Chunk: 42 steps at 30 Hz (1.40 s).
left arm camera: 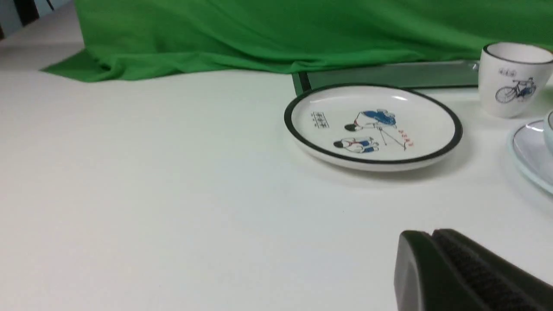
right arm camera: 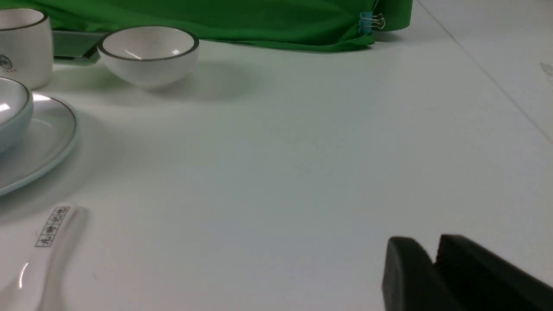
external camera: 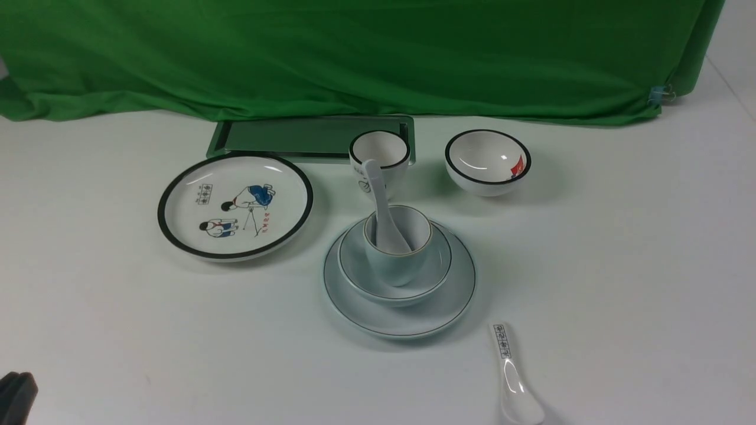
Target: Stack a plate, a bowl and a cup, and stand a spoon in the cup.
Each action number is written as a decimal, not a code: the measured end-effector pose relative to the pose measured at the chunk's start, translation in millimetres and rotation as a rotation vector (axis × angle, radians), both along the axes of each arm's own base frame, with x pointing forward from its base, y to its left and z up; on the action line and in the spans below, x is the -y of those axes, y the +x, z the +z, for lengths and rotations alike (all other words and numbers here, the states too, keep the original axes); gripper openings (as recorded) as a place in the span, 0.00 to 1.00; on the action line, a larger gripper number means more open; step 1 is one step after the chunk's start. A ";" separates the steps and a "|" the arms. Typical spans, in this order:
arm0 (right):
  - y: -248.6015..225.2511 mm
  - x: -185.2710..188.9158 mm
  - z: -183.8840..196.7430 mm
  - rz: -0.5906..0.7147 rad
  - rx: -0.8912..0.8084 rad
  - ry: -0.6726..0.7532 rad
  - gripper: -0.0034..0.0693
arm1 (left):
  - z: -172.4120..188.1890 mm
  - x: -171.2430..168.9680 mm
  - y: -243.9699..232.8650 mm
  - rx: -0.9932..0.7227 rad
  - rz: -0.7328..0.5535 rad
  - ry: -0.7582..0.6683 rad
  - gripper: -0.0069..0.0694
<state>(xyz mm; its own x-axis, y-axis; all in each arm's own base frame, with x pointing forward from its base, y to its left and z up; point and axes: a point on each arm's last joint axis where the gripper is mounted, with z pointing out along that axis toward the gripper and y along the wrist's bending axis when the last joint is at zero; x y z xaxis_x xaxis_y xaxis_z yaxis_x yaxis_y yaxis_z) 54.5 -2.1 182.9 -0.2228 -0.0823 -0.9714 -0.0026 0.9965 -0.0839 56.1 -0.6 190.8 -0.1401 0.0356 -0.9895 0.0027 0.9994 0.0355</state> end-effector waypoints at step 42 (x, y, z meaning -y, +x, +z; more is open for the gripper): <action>0.0 0.0 0.0 0.000 0.000 0.000 0.37 | -0.1 -1.4 0.0 -0.002 0.007 0.067 0.05</action>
<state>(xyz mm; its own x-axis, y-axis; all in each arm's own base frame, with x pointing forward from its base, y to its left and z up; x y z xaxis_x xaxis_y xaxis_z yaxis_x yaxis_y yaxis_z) 54.5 -2.1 182.9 -0.2228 -0.0823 -0.9714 -0.0026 0.9965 -0.0839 56.0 0.9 190.7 -0.1422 0.1012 -0.9846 -0.0043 0.9947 0.1029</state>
